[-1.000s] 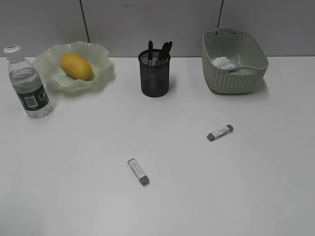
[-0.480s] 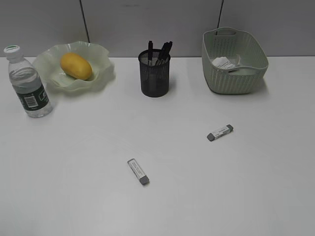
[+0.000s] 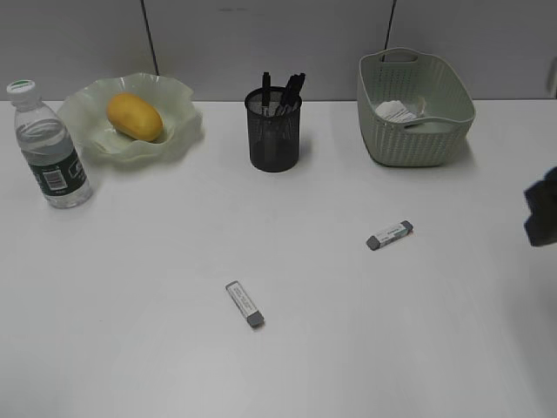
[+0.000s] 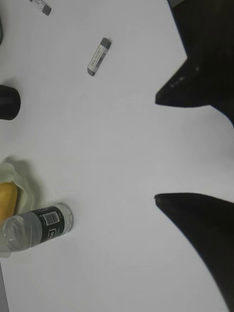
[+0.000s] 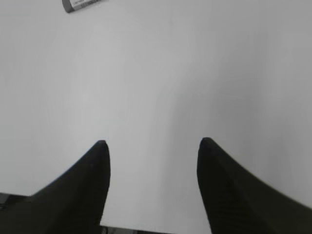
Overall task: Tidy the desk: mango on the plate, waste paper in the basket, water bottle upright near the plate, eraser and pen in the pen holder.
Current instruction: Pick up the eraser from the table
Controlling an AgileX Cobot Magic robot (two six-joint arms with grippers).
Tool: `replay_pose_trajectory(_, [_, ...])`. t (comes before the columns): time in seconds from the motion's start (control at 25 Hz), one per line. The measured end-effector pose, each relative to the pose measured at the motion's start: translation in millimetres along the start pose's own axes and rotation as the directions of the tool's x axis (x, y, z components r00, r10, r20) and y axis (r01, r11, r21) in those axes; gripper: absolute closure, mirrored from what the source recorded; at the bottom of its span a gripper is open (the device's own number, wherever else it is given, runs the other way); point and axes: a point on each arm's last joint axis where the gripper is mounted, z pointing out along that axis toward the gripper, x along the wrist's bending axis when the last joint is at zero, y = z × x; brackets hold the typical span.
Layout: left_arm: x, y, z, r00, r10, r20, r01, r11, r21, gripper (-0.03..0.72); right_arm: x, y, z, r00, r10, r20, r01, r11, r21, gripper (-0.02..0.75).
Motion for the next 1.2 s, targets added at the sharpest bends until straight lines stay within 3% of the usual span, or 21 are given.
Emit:
replay_pose_trajectory(0.52, [0.0,0.0,0.0,1.000,-0.001,0.000,0.001,1.000,0.000,0.260,43.5,93.2,100.6,0.966,0.258,0.002,-0.255,0.956,0.143,0.281])
replay_pose_trajectory(0.8, [-0.1,0.0,0.0,1.000,-0.003,0.001,0.003,1.000,0.000,0.260,70.4,100.1,149.9,0.940,0.339,0.041,-0.340,0.915,0.219,0.281])
replay_pose_trajectory(1.08, [-0.1,0.0,0.0,1.000,-0.003,0.001,0.003,1.000,0.000,0.260,73.8,86.5,189.9,0.913,0.391,0.117,-0.408,0.866,0.289,0.281])
replay_pose_trajectory(1.2, [-0.1,0.0,0.0,1.000,-0.003,0.001,0.003,1.000,0.000,0.260,74.7,87.2,196.8,0.905,0.410,0.111,-0.424,0.863,0.274,0.281])
